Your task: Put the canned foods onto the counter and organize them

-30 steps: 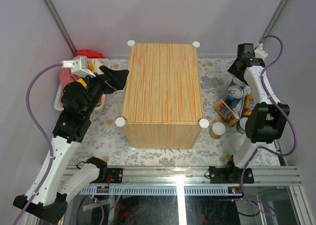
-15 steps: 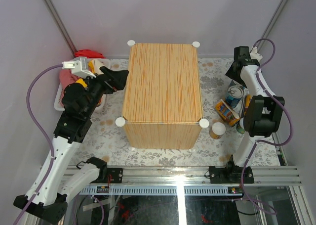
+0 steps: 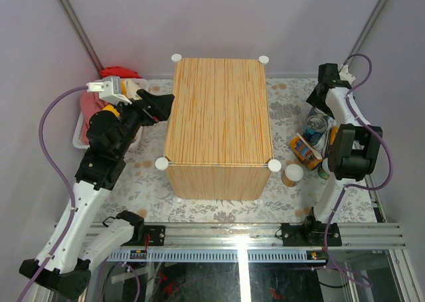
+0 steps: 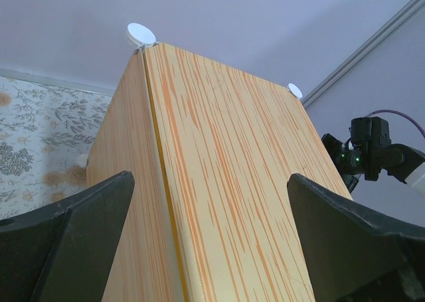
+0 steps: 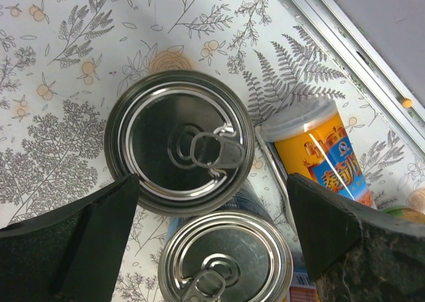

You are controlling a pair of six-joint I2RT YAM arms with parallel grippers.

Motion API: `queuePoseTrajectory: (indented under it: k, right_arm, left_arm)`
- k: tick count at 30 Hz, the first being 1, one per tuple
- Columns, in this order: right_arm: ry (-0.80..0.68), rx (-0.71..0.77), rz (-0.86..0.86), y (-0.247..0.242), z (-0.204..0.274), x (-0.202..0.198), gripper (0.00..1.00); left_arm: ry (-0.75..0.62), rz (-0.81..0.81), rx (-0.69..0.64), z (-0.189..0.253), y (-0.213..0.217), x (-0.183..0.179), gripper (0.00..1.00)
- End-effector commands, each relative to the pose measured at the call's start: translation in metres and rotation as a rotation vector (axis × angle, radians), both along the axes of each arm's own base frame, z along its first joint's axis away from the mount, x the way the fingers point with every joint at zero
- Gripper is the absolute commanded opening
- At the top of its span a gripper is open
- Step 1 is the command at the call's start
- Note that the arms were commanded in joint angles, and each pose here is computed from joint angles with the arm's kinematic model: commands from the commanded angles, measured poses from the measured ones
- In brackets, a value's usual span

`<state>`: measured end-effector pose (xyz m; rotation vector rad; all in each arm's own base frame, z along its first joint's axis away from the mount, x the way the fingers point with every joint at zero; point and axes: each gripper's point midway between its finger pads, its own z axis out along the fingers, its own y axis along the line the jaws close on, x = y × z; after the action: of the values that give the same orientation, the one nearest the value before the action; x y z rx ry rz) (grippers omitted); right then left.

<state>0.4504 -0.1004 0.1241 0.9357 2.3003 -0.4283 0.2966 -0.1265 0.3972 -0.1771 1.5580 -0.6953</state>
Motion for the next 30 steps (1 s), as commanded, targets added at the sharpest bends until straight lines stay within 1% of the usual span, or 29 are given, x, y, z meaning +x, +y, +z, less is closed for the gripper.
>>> queuePoseTrajectory:
  k: [1, 4, 6, 10, 19, 25, 30]
  right_arm:
    - [-0.045, 0.011, 0.038, 0.000, 0.008, 0.017, 0.99]
    - [-0.075, 0.025, 0.065, 0.004, 0.013, 0.023, 0.99]
    - [-0.118, 0.018, 0.072, 0.004, 0.025, 0.025, 0.99]
    - [-0.154, 0.015, 0.098, 0.006, 0.035, 0.022, 0.99]
    - [-0.142, 0.073, 0.176, 0.020, 0.028, 0.027, 0.99]
    - [-0.120, 0.076, 0.170, 0.018, 0.023, 0.030, 0.99]
    - [-0.091, 0.069, 0.141, 0.011, 0.017, 0.022, 0.99]
  left_arm:
    - [-0.060, 0.019, 0.004, 0.012, 0.003, 0.003, 1.00]
    - [-0.058, 0.019, 0.001, 0.012, 0.003, 0.004, 1.00]
    - [-0.063, 0.018, -0.003, 0.014, 0.003, 0.003, 1.00]
    - [-0.069, 0.016, -0.011, 0.017, 0.002, 0.004, 1.00]
    - [-0.072, 0.025, -0.019, 0.019, 0.005, 0.002, 1.00]
    - [-0.064, 0.033, -0.011, 0.016, 0.006, 0.003, 1.00]
    - [-0.059, 0.036, -0.010, 0.016, 0.006, 0.004, 1.00]
